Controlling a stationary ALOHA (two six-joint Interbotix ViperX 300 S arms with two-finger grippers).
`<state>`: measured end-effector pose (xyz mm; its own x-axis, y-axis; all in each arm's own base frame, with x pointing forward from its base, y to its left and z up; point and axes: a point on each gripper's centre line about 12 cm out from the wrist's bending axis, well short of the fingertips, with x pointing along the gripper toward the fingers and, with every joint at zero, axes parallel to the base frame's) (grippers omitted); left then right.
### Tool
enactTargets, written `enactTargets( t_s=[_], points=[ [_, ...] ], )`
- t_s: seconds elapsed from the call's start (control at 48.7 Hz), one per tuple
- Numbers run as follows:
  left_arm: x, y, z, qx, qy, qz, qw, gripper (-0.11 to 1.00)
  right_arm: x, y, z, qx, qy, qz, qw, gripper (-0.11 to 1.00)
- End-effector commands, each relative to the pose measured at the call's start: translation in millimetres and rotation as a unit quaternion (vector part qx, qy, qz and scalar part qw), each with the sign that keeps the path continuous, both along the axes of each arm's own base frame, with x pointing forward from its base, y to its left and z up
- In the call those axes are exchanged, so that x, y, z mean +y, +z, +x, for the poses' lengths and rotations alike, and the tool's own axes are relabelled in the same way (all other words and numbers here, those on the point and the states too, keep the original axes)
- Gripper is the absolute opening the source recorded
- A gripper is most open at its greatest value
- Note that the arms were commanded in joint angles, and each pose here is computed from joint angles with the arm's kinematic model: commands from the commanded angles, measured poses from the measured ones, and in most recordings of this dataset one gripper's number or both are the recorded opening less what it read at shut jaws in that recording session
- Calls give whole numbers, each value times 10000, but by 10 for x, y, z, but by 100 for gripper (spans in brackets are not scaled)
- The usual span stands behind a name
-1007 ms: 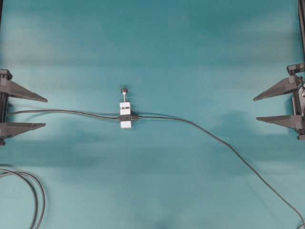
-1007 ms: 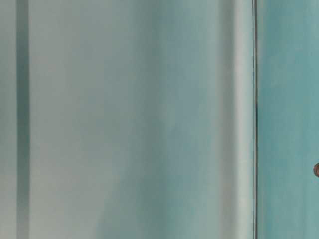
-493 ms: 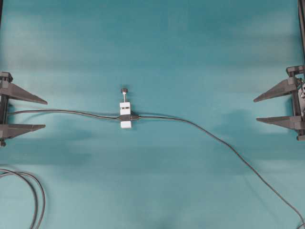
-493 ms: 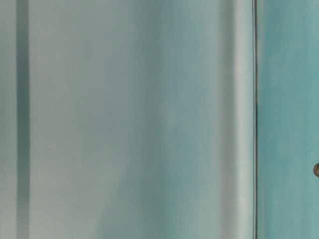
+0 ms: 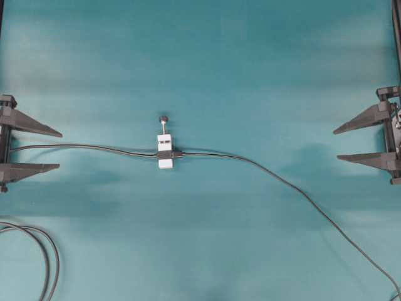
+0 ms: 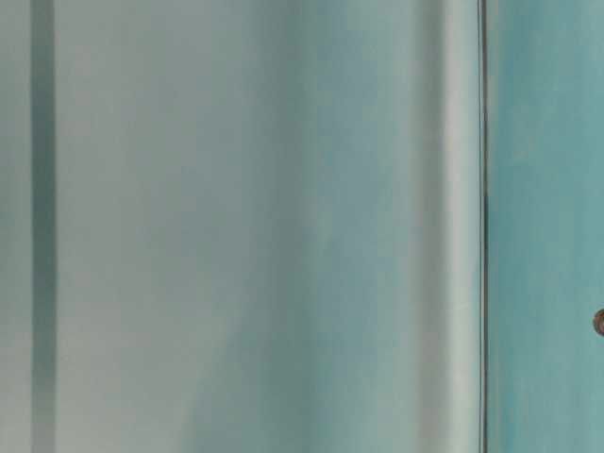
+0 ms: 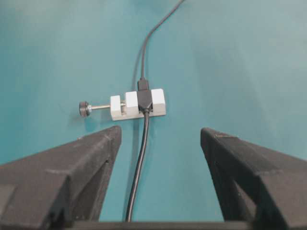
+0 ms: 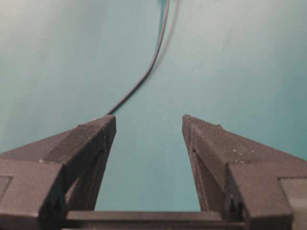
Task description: Insert the USB cable into the female connector supported by the left arm.
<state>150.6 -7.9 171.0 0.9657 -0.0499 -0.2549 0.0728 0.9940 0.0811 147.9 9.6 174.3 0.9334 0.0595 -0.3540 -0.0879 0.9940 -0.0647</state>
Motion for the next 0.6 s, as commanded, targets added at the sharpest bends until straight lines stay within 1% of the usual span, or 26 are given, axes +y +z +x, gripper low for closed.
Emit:
enactTargets(
  t_s=[0.0,0.575],
  points=[
    [-4,54,27,-64,-22,48,10000,77,5,50,22,-77,16,-8,10000,63],
    [-5,72,33,-86,-19,32,10000,77,4,44,20,-69,13,-1,10000,63]
  ],
)
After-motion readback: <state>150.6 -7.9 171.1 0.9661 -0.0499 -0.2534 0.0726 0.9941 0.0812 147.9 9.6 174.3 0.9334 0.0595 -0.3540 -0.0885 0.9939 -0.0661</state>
